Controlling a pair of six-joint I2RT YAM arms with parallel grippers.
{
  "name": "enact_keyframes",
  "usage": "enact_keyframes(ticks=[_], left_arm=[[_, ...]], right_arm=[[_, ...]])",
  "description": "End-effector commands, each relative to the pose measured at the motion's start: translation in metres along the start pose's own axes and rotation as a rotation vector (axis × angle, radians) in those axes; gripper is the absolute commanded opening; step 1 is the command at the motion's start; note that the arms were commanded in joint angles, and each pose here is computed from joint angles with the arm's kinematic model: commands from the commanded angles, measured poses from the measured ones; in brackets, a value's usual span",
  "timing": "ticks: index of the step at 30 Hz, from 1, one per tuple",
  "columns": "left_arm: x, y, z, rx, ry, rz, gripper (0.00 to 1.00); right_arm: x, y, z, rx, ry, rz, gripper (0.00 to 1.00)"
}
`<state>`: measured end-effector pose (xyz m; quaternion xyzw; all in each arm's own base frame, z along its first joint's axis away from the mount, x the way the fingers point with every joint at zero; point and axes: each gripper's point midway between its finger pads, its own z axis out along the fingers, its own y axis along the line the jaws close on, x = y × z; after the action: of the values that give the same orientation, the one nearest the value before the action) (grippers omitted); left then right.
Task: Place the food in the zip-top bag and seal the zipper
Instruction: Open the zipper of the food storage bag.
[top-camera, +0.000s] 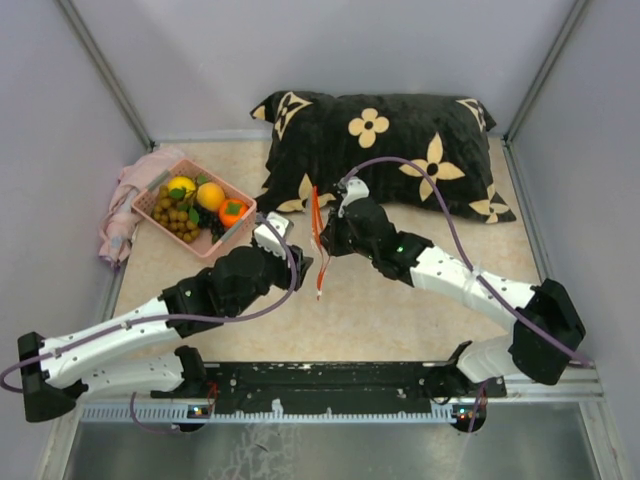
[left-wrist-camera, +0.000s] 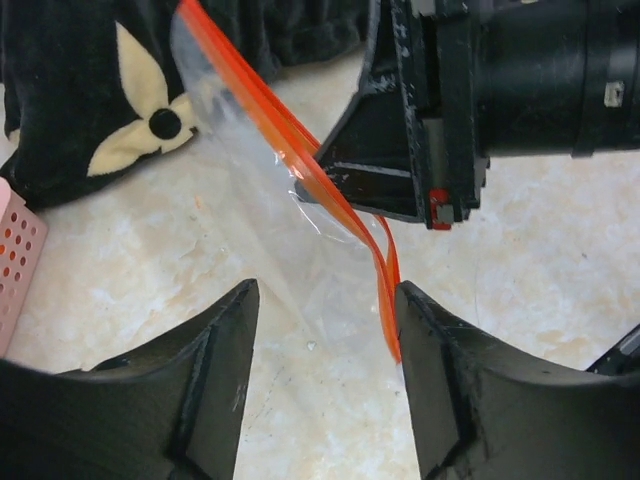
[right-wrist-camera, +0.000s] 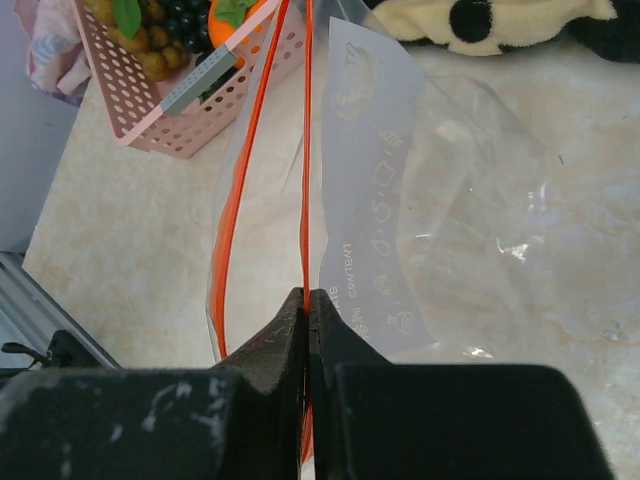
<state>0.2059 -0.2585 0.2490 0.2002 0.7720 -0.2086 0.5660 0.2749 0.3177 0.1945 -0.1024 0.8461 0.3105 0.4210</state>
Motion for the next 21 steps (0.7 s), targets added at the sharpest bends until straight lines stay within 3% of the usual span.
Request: enact_keyframes(ticks=[1, 8, 14, 21], left_arm=[[-0.016, 0.006, 0.003, -0.034, 0.005, -0.097, 0.66], [-0.014, 0.026, 0.032, -0.05, 0.062, -0.229, 0.88], [-0.007, 0.035, 0.049, -0.067, 0.084, -0.286, 0.91], [-0.025, 0.033, 0.05, -0.031, 0.012, -0.318, 0.91]], right_arm=[[-0.04, 0.018, -0.02, -0.015, -0.109, -0.073, 0.0], [-0.035, 0.02, -0.019, 0.053, -0.103, -0.142, 0.0], [-0.025, 0.022, -0.014, 0.114, -0.094, -0.195, 0.0], [-0.018, 0.023, -0.004, 0.164, -0.079, -0.25, 0.0]])
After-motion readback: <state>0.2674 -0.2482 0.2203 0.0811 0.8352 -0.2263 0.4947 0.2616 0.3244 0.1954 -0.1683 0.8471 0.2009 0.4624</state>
